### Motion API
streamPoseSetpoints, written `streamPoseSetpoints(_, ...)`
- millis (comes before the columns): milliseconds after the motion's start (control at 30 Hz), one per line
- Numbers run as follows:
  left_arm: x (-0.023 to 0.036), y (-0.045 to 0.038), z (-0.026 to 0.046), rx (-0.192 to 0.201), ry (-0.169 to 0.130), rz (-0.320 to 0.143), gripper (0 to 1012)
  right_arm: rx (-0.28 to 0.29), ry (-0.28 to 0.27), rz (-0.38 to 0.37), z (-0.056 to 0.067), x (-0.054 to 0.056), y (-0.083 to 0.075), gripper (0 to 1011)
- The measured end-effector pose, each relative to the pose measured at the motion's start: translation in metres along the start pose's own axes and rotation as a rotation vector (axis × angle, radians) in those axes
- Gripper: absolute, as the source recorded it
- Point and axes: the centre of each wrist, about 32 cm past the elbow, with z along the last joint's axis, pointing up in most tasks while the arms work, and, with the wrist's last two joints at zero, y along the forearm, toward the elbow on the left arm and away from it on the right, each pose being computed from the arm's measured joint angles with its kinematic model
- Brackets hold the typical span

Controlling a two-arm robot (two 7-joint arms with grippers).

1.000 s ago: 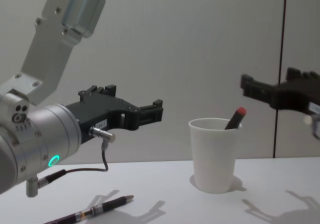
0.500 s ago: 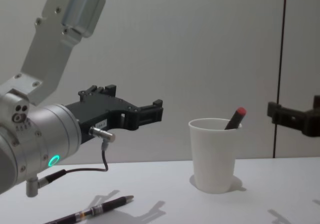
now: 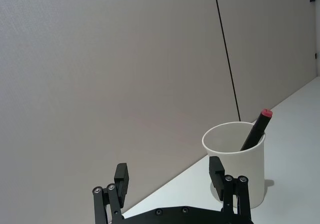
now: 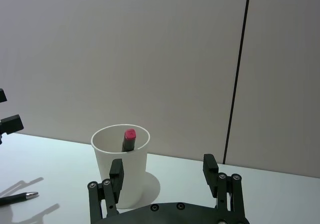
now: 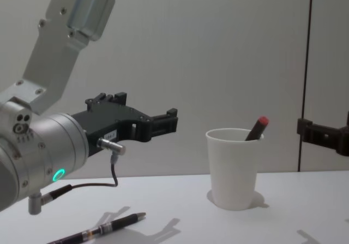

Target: Place the pen into the pen holder.

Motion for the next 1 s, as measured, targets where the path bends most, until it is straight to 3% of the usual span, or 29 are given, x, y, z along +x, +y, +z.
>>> streamPoseSetpoints(567, 0.0026, 0.0001, -0.0003, -0.002, 0.006, -0.013, 1001, 0.001, 0.0, 0.0, 0.0, 0.0, 0.0, 1002)
streamPoseSetpoints(1000, 0.0182, 0.0059, -0.0029, 0.009, 0.032, -0.057, 1001, 0.001, 0.0, 0.0, 0.0, 0.0, 0.0, 1001)
